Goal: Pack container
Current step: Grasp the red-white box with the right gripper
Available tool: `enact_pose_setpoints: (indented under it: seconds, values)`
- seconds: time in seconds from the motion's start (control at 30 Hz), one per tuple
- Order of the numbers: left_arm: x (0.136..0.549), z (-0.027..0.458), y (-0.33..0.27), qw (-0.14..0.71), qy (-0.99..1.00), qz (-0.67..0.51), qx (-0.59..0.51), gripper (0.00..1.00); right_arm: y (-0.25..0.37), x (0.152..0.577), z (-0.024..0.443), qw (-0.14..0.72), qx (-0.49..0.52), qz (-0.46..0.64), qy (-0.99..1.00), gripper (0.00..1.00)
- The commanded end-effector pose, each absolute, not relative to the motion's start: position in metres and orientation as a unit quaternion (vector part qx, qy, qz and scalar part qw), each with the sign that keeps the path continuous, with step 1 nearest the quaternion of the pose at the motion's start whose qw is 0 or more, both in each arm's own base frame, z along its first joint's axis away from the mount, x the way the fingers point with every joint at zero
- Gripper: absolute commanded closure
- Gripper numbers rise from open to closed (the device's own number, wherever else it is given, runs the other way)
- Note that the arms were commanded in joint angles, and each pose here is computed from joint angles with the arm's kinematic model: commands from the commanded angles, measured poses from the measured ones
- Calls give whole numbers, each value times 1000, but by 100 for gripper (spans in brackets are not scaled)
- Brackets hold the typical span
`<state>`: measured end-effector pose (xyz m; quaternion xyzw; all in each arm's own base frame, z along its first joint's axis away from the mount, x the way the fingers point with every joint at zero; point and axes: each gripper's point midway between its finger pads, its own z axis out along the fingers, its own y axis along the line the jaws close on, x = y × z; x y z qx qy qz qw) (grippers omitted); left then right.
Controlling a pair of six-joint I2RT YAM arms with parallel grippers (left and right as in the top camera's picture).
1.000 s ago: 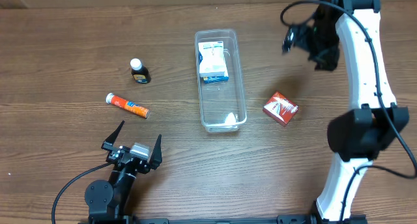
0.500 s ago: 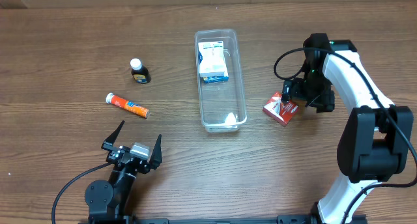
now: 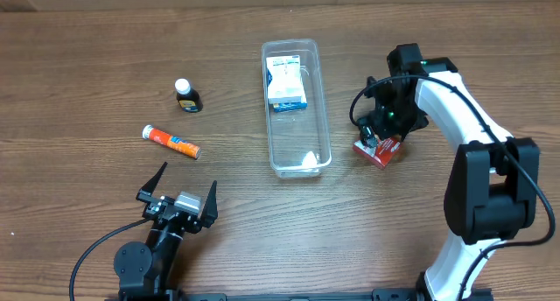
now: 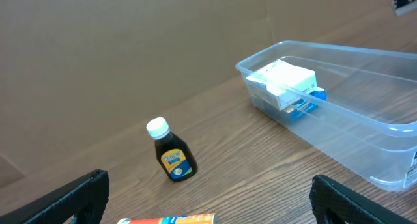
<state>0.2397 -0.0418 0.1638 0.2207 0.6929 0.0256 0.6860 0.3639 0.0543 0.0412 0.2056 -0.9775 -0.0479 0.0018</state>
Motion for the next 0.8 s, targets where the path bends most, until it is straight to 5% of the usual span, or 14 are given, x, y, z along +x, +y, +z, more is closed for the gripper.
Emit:
enact_pose_setpoints:
  seconds: [0.0, 0.27, 0.43, 0.77]
  values:
    - [240, 163, -39, 687, 695, 25, 212, 0, 53, 339, 15, 51, 243, -60, -967, 0]
    - [240, 163, -39, 687, 695, 25, 212, 0, 53, 335, 5, 53, 234, -60, -969, 0]
    - [240, 163, -39, 687, 695, 25, 212, 0, 57, 370, 4, -13, 108, -52, -993, 1]
    - [240, 163, -39, 687, 695, 25, 212, 0, 54, 348, 4, 39, -17, -48, -998, 0]
